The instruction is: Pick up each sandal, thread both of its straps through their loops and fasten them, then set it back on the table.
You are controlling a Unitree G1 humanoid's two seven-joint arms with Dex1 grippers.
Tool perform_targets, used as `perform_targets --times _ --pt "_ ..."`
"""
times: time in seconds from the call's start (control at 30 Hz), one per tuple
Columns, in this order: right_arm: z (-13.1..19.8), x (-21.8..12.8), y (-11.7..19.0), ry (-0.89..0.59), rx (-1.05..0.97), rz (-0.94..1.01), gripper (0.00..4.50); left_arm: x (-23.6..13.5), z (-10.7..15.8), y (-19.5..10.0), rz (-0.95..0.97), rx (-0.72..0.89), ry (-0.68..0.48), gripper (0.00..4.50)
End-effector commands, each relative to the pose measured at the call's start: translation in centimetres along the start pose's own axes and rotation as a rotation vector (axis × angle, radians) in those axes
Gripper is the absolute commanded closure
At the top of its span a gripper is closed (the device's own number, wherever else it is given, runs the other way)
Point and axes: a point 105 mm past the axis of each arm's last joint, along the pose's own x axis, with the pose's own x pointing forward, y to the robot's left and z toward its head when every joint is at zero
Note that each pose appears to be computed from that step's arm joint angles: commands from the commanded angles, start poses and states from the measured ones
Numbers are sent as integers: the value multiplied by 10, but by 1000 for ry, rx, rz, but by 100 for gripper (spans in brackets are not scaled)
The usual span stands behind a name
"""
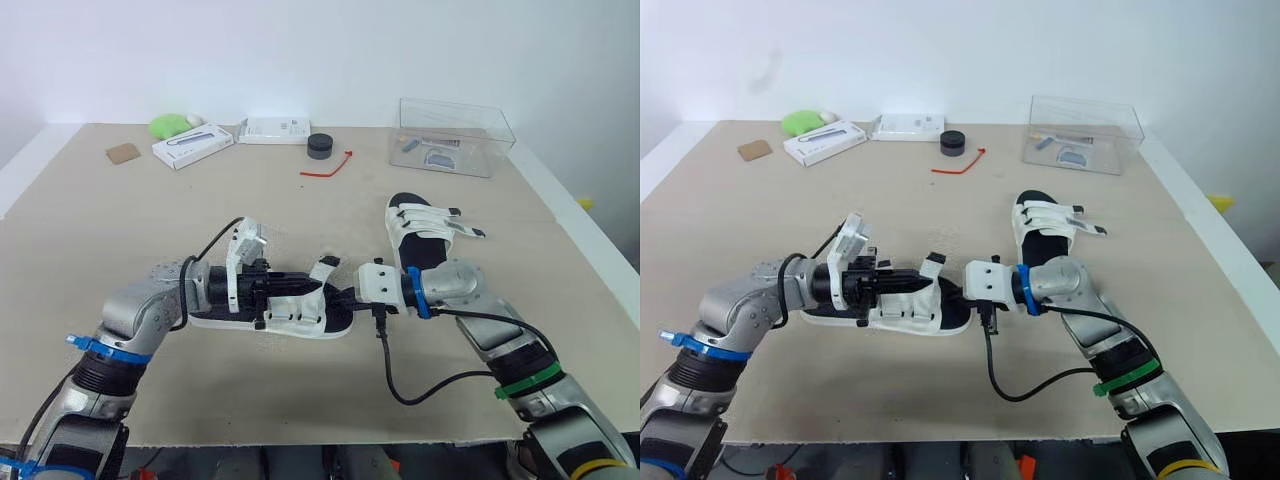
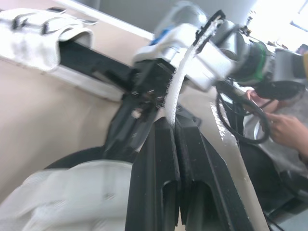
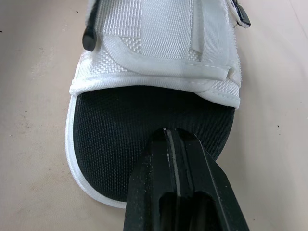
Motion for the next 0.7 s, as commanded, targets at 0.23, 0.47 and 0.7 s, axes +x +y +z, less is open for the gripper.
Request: perform_targets --times 0.23,0.47,0.7 --pt "-29 -4 13 120 72 15 450 -15 11 28 139 45 -31 449" --pt "-29 -4 14 120 79 9 450 -14 8 40 177 25 -41 449" --pt "-29 -5 12 125 82 2 450 -9 -1 51 205 -27 -28 449"
